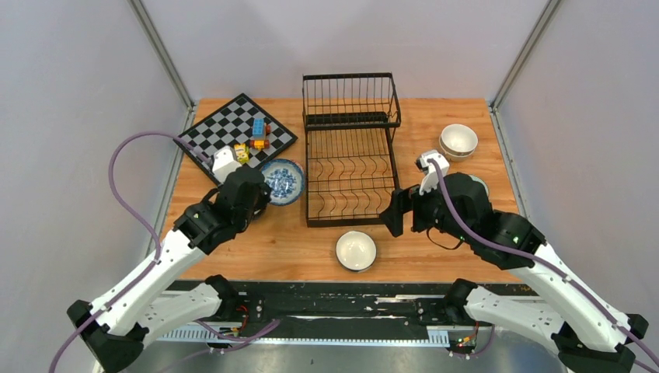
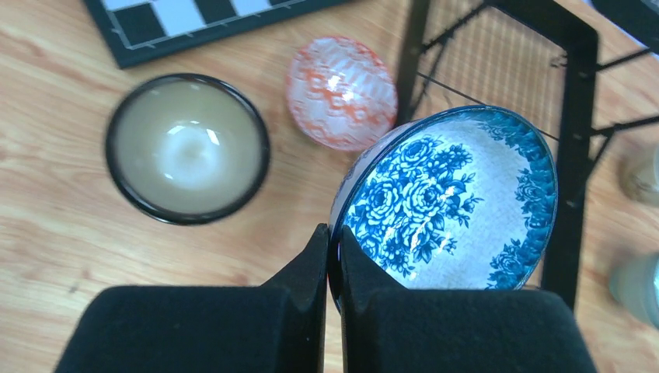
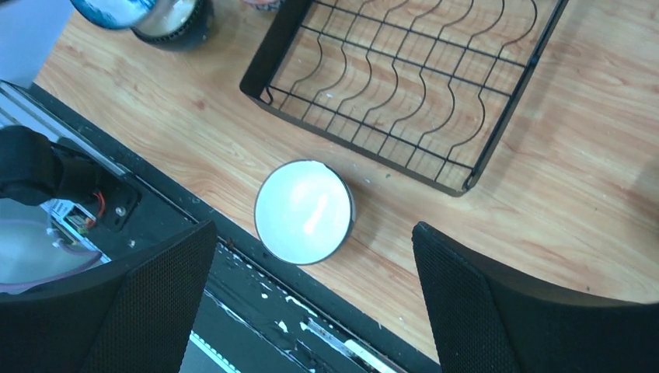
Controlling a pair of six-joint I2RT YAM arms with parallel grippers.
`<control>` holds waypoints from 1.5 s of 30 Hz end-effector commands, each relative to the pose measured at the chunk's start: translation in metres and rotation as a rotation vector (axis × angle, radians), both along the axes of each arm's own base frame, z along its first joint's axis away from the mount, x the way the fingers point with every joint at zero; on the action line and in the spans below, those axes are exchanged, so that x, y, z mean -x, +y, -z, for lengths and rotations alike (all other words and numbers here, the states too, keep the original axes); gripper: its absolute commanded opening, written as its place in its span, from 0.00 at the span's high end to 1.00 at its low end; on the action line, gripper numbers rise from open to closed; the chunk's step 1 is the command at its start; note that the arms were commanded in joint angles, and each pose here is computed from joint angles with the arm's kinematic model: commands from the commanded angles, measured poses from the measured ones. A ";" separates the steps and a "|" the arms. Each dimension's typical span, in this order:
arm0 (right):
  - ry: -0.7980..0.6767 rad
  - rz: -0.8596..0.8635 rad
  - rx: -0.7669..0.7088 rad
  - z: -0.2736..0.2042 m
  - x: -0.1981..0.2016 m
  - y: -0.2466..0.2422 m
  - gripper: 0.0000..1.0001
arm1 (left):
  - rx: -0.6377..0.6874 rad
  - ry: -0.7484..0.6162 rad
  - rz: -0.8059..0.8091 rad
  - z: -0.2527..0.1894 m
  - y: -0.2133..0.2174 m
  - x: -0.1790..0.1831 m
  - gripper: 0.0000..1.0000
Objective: Unload the bowls from the dish rack
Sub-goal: Place the bowl with the bowl.
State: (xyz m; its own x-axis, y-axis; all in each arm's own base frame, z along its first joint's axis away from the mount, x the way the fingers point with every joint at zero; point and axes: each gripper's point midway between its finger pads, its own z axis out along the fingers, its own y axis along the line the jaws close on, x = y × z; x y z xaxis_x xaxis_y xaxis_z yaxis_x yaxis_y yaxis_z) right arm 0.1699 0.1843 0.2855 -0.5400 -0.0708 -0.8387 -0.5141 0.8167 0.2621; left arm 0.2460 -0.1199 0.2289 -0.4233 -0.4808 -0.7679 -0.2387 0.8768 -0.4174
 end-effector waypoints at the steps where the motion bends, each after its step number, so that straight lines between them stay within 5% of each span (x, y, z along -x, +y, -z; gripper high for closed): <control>1: 0.030 -0.003 0.064 0.029 0.005 -0.010 0.01 | -0.055 0.031 -0.017 0.003 0.023 -0.010 1.00; 28: -0.046 -0.012 -0.009 0.046 0.021 -0.028 0.02 | 0.045 0.175 -0.051 0.081 0.030 -0.151 1.00; 45: -0.054 0.019 0.004 0.049 0.014 -0.029 0.02 | 0.062 0.244 -0.045 0.121 0.029 -0.163 1.00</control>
